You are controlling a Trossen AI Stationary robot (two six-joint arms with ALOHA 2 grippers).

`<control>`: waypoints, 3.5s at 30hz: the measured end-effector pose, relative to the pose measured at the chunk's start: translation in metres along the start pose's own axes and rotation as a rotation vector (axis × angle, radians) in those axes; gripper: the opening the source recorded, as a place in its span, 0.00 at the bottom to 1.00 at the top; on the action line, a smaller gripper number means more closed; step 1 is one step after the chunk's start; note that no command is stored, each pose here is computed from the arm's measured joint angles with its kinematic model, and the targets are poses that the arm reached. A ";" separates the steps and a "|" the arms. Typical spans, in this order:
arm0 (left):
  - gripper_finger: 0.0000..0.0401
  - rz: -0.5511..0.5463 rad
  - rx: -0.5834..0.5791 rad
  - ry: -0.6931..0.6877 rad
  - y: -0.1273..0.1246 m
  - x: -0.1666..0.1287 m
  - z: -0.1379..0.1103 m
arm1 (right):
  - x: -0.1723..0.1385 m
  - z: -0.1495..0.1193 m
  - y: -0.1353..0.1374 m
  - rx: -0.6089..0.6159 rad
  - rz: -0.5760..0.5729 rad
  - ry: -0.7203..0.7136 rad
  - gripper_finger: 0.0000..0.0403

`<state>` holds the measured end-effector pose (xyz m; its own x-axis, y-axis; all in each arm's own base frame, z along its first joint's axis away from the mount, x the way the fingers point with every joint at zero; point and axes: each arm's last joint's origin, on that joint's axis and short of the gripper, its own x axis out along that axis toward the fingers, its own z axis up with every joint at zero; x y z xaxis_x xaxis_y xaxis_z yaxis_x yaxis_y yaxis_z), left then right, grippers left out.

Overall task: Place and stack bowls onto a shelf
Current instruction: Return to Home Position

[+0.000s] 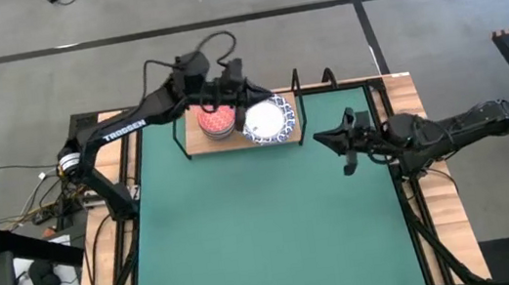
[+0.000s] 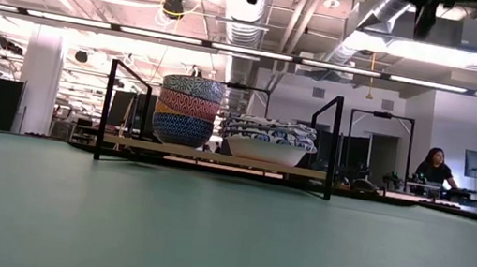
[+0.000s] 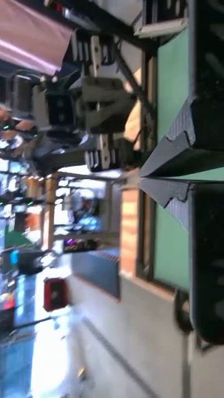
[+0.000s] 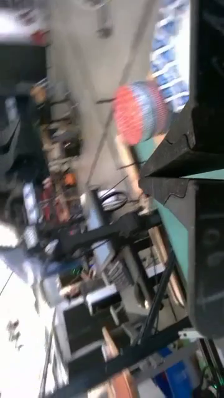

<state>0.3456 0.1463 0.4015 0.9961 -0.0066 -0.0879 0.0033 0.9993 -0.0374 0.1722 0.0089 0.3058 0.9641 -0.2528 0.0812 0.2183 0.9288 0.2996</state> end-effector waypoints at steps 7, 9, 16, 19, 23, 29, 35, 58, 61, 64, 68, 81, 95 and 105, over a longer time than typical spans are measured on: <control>0.00 -0.018 -0.021 -0.044 0.001 -0.016 0.005 | -0.008 0.007 0.013 -0.244 0.172 -0.056 0.07; 0.00 -0.115 -0.061 -0.083 -0.008 -0.010 -0.007 | -0.009 0.005 0.016 -0.295 0.227 -0.048 0.08; 0.00 -0.267 -0.021 -0.203 -0.048 0.003 -0.044 | -0.003 -0.003 0.025 -0.301 0.283 -0.016 0.05; 0.00 -0.287 0.024 -0.208 -0.053 0.003 -0.044 | -0.001 -0.005 0.023 -0.304 0.270 -0.006 0.06; 0.00 -0.336 0.035 -0.218 -0.058 -0.002 -0.038 | -0.001 -0.003 0.020 -0.335 0.259 -0.019 0.08; 0.00 -0.316 0.194 -0.286 -0.065 -0.029 -0.024 | -0.006 0.003 0.018 -0.419 0.369 -0.049 0.05; 0.00 -0.210 0.186 -0.218 -0.070 -0.056 -0.061 | -0.011 0.000 0.015 -0.423 0.453 -0.072 0.07; 0.00 -0.063 0.011 -0.174 -0.083 -0.159 -0.162 | -0.050 -0.074 -0.028 -0.217 0.472 -0.149 0.06; 0.00 -0.070 -0.043 -0.128 -0.084 -0.160 -0.175 | -0.054 -0.087 -0.035 -0.168 0.456 -0.107 0.06; 0.00 -0.070 -0.015 -0.156 -0.086 -0.164 -0.171 | -0.057 -0.092 -0.039 -0.146 0.440 -0.103 0.05; 0.00 -0.043 0.103 -0.255 -0.088 -0.180 -0.157 | -0.061 -0.086 -0.041 -0.139 0.435 -0.160 0.05; 0.00 -0.031 0.158 -0.134 -0.096 -0.201 -0.166 | -0.073 -0.091 -0.047 -0.182 0.452 -0.153 0.05; 0.00 0.091 0.243 -0.363 -0.102 -0.221 -0.142 | -0.074 -0.082 -0.051 -0.169 0.444 -0.234 0.05; 0.00 0.102 0.226 -0.257 -0.115 -0.249 -0.158 | -0.073 -0.086 -0.052 -0.153 0.460 -0.177 0.06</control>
<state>0.0829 0.0277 0.2707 0.9819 0.0741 0.1742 -0.1062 0.9774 0.1828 0.1033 0.0026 0.2021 0.9282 0.1612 0.3355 -0.1896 0.9804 0.0535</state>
